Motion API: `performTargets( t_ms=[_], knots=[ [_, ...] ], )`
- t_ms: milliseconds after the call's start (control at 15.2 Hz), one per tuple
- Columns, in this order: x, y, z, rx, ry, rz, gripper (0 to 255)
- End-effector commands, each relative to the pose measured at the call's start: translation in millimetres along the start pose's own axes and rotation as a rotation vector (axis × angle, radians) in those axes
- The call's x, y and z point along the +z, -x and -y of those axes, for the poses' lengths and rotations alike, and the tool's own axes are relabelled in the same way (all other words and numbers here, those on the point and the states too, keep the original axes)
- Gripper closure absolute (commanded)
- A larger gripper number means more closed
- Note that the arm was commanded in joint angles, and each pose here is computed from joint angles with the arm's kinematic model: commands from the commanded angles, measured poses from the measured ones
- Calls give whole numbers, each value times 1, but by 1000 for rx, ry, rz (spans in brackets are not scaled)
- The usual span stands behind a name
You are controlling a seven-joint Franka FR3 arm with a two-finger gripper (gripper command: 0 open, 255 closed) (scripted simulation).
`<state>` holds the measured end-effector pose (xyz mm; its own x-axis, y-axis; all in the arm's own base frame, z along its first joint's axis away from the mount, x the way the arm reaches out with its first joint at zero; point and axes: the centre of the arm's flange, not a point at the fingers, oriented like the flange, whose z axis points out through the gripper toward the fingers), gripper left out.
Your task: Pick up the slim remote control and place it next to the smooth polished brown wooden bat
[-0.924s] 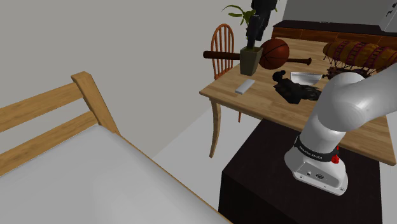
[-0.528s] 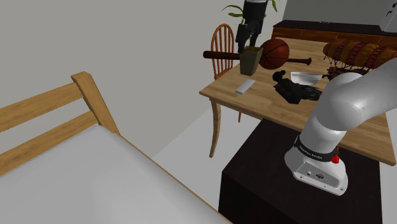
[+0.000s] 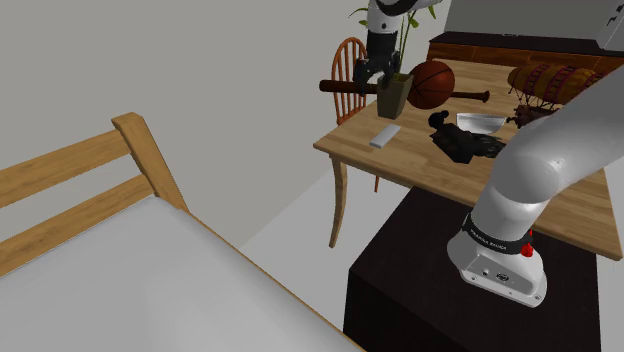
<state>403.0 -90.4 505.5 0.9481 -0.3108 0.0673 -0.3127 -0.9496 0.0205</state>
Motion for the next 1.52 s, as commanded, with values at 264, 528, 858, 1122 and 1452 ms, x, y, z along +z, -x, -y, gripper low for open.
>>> performTargets(
  t_ms=[264, 528, 858, 1122, 1452],
  knots=[
    [53, -48, -38, 217, -1, 14, 0],
    [88, -75, -68, 359, -2, 24, 0],
    [134, -101, -111, 537, -3, 36, 0],
    [170, -116, -147, 679, -3, 46, 0],
    [216, -127, -195, 857, -4, 59, 0]
  ],
)
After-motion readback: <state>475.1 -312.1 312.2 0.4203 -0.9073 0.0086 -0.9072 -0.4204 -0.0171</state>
